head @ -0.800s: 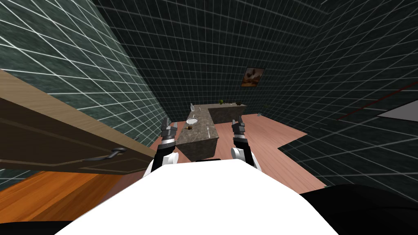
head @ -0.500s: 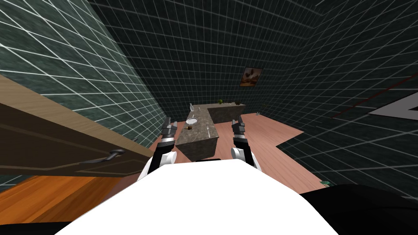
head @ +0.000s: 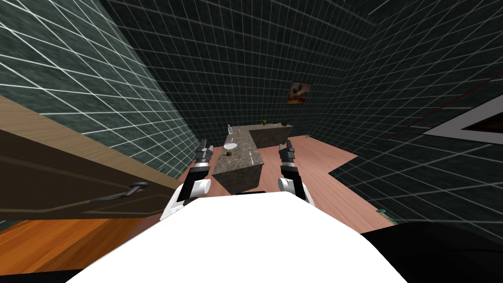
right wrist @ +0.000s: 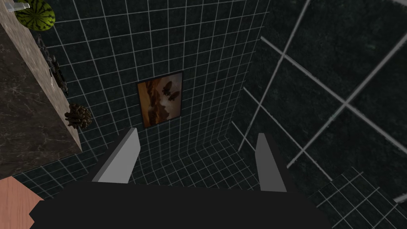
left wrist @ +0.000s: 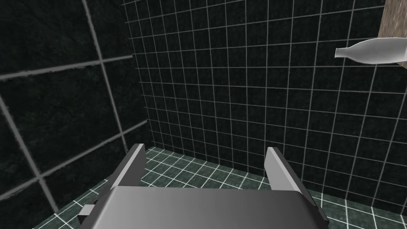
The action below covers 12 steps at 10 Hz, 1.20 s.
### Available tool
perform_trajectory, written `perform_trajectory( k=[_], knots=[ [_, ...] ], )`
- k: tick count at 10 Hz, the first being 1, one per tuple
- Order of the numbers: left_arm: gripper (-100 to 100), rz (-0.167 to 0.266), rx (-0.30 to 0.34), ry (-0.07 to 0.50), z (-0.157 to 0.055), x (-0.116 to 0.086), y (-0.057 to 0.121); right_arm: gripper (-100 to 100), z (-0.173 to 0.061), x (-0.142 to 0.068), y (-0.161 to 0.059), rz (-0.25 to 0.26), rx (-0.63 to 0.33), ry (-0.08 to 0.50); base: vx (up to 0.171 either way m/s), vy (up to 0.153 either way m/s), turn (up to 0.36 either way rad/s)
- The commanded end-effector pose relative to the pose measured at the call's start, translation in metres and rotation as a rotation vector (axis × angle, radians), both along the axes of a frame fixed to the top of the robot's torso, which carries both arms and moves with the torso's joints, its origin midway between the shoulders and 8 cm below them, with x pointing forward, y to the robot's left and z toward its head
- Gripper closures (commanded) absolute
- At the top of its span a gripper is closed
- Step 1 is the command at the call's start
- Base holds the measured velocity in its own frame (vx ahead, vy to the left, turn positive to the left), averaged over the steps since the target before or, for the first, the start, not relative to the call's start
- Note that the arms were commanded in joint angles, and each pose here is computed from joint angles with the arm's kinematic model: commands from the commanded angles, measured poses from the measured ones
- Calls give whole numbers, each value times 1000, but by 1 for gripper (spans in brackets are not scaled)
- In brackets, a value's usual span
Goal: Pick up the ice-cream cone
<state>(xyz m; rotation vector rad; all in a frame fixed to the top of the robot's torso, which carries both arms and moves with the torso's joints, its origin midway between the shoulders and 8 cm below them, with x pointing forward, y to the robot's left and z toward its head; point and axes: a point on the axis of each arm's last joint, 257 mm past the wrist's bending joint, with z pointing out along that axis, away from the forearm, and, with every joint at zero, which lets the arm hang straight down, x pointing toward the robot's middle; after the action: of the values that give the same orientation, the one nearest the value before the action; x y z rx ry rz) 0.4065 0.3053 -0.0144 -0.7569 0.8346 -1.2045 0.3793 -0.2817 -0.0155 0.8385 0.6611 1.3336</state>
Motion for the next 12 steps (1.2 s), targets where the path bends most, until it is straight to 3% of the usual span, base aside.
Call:
perform_trajectory(
  k=[1,12],
  knots=[
    [-100,6,-5,25,-4,5,3,0,0,0,0,0,0,0,-21,38,-47],
    [-100,78,-77,185,-24,49,44,0,0,0,0,0,0,0,-25,31,-60]
  ],
)
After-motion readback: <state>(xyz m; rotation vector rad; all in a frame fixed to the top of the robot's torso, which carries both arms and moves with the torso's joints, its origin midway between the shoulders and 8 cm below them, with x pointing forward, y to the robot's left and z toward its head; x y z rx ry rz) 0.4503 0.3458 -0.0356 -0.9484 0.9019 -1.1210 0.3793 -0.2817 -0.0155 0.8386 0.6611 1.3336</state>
